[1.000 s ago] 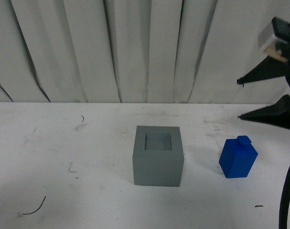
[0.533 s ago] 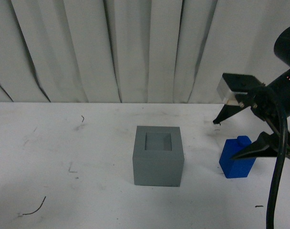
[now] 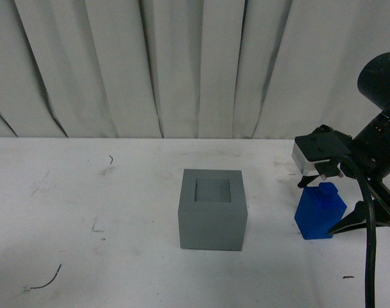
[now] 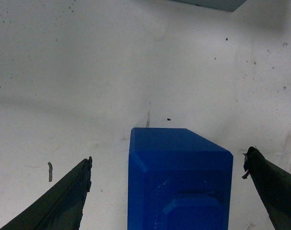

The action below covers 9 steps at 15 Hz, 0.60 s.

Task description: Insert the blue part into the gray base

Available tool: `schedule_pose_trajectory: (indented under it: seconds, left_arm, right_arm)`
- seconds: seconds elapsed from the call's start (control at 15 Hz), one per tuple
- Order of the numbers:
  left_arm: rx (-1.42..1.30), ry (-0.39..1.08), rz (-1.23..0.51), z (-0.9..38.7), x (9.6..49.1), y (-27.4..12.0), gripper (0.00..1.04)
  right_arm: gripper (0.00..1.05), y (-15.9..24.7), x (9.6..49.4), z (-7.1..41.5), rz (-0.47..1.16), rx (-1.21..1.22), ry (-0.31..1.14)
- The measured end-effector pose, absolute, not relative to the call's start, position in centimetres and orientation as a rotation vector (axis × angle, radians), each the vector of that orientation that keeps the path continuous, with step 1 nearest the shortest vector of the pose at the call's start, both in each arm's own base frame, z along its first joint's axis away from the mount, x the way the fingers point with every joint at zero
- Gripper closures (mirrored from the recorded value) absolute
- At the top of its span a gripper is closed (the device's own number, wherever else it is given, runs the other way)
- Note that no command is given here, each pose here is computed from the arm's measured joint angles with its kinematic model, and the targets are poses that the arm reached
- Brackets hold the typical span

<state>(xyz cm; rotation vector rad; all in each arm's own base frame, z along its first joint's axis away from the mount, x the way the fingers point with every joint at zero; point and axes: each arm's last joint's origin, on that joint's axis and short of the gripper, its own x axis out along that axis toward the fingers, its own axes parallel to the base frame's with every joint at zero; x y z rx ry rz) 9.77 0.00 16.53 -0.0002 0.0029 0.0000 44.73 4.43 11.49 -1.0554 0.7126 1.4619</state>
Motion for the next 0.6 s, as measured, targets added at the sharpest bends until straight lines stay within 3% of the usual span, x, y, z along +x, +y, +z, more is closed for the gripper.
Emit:
schedule_pose_trajectory:
  seconds: [0.07, 0.33, 0.6]
  left_arm:
    - [0.0, 0.002, 0.0, 16.53, 9.77, 0.0, 0.07]
    - [0.0, 0.003, 0.0, 16.53, 9.77, 0.0, 0.07]
    - [0.0, 0.003, 0.0, 16.53, 9.77, 0.0, 0.07]
  right_arm:
    - [0.12, 4.44, 44.85, 11.34, 1.468, -1.055, 0.715]
    - [0.54, 4.43, 45.08, 11.59, 1.471, -1.071, 0.71]
    - [0.58, 4.48, 44.98, 12.11, 1.463, -1.059, 0.707]
